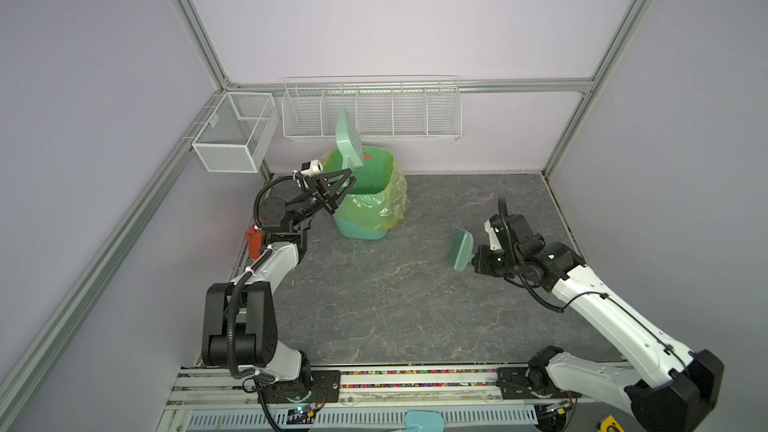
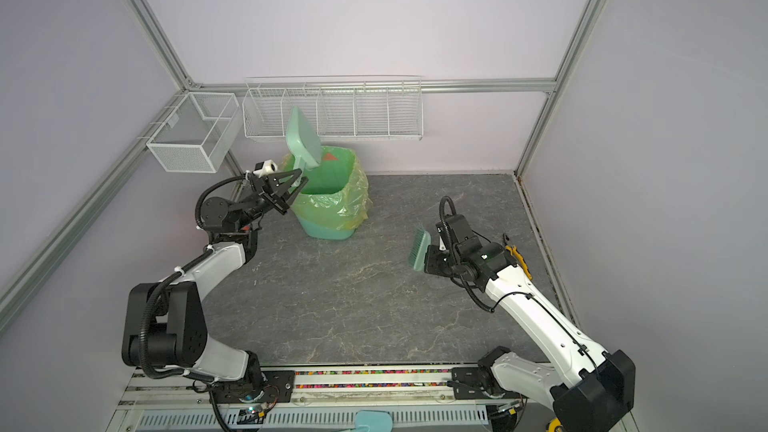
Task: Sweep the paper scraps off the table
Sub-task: 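Tip the dustpan into the green bin with the left gripper, then bring the empty dustpan back down toward the right gripper with the left gripper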
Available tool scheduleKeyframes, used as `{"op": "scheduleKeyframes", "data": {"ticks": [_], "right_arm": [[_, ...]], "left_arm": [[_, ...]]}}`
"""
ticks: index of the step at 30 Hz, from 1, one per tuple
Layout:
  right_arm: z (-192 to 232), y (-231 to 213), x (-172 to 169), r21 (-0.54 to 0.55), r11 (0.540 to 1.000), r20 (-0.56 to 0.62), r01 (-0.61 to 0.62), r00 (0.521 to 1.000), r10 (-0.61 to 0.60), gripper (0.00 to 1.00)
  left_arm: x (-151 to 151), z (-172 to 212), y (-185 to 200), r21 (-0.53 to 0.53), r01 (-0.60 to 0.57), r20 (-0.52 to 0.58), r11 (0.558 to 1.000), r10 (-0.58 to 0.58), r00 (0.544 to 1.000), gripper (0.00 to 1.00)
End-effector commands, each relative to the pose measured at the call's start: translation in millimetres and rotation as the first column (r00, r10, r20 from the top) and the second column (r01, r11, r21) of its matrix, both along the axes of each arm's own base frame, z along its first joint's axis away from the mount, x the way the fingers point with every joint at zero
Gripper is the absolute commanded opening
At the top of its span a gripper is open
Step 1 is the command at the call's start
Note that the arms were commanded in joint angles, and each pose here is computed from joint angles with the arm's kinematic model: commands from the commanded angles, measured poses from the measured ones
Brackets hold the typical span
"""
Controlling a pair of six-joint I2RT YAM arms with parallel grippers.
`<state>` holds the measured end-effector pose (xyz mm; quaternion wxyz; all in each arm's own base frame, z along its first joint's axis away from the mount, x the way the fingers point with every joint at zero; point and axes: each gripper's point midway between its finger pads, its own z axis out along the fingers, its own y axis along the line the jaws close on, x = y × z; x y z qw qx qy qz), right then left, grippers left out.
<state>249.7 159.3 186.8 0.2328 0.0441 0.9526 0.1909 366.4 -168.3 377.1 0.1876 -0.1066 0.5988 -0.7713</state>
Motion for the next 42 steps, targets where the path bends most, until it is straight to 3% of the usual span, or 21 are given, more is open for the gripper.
{"op": "scheduleKeyframes", "data": {"ticks": [1, 4, 6, 8, 18, 25, 42], "right_arm": [[14.9, 2.5, 5.0, 0.044, 0.999, 0.04, 0.021, 0.999, -0.023, 0.07], [17.6, 0.4, 3.6, 0.045, 0.999, 0.043, 0.029, 0.999, -0.031, 0.07], [20.0, -4.8, 0.7, 0.023, 0.999, 0.04, 0.033, 0.999, -0.034, 0.07], [22.8, -10.3, -1.4, 0.004, 0.999, 0.049, 0.04, 0.998, -0.041, 0.07], [36.4, -32.0, -0.9, 0.002, 0.995, 0.108, 0.099, 0.989, -0.099, 0.07], [28.1, -48.9, 6.1, -0.009, 0.99, 0.101, 0.143, 0.985, -0.142, 0.06], [25.7, -81.4, 36.0, 0.125, 0.955, 0.084, 0.268, 0.957, -0.279, 0.06]], "left_arm": [[-15.4, 9.2, -12.6, 0.122, 0.016, 0.063, 0.992, -0.024, 0.998, 0.0], [-26.6, -5.5, -24.6, 0.301, -0.014, 0.072, 0.954, -0.008, 0.997, 0.0], [-40.7, -9.3, -33.4, 0.466, -0.045, 0.13, 0.884, -0.018, 0.991, 0.0], [-50.9, -8.3, -37.4, 0.564, -0.073, 0.172, 0.822, -0.03, 0.985, 0.0], [-73.5, 1.3, -55.4, 0.624, -0.128, 0.259, 0.771, -0.05, 0.965, 0.0], [-93.1, -5.5, -70.9, 0.747, -0.151, 0.302, 0.648, -0.128, 0.945, 0.0], [-130.4, -56.7, -130.4, 0.908, -0.146, 0.299, 0.393, -0.362, 0.883, 0.0]]}}
